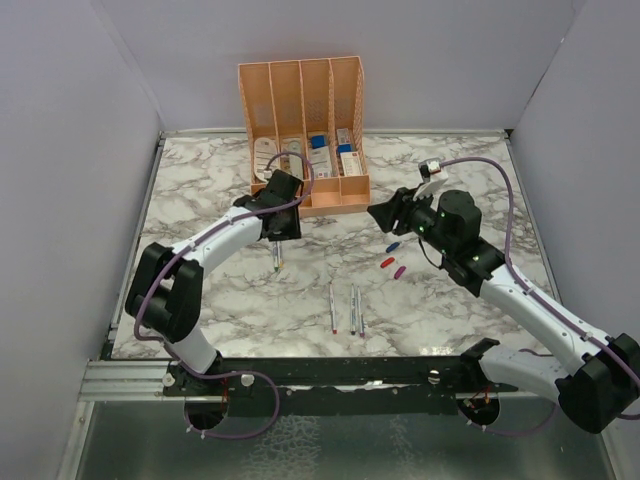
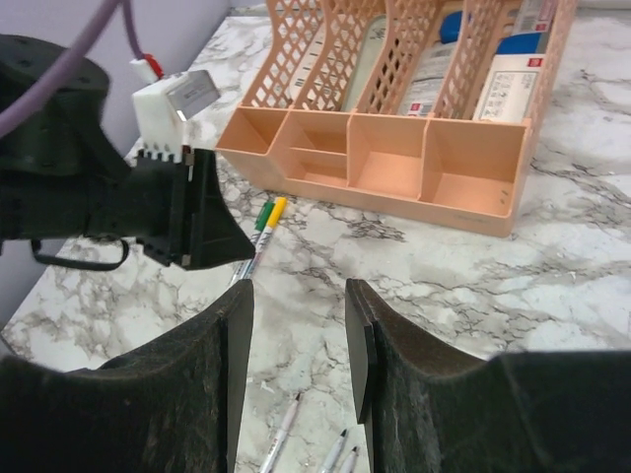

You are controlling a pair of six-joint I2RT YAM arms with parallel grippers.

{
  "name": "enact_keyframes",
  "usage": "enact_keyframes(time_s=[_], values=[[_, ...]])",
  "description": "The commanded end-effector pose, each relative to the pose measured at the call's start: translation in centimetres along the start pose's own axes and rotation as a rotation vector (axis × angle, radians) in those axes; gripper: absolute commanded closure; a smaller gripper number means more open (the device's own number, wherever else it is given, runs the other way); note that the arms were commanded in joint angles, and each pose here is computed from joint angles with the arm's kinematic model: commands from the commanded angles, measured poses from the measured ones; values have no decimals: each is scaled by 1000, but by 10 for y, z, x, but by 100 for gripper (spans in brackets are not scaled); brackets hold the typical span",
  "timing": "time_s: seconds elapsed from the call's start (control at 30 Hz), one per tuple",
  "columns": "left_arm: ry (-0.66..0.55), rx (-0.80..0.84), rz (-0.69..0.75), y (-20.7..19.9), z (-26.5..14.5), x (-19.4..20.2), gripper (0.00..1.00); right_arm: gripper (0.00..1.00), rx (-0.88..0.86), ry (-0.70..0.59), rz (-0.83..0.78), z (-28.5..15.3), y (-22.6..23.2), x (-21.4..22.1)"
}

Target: Insert the pens into the pen caps

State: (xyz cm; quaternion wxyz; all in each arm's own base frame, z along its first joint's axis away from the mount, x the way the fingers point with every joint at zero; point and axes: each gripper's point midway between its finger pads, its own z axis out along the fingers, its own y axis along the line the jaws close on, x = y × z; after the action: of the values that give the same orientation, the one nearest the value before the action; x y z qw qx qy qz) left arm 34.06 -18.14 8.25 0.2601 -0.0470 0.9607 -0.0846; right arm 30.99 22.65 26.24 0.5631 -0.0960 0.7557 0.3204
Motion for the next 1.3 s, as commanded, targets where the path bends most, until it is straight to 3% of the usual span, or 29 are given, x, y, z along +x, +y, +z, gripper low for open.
enact_keyframes(time_s=[0.0,0.2,0.33,0.53,0.87,1.27], values=[[66,129,39,-35,-21,33,62,59,139,0,13,-1,-24,0],[196,204,109,-72,-39,98,61,59,207,20,27,-3,-37,9],[242,198,122,-75,-47,122,61,59,203,24,38,-4,-36,12],[299,180,143,-75,-51,140,56,59,181,20,46,-10,-32,13],[412,191,223,-101,-54,173,54,59,165,12,77,-21,-31,22],[477,130,243,-95,-44,188,54,59,162,16,72,-29,-32,28]])
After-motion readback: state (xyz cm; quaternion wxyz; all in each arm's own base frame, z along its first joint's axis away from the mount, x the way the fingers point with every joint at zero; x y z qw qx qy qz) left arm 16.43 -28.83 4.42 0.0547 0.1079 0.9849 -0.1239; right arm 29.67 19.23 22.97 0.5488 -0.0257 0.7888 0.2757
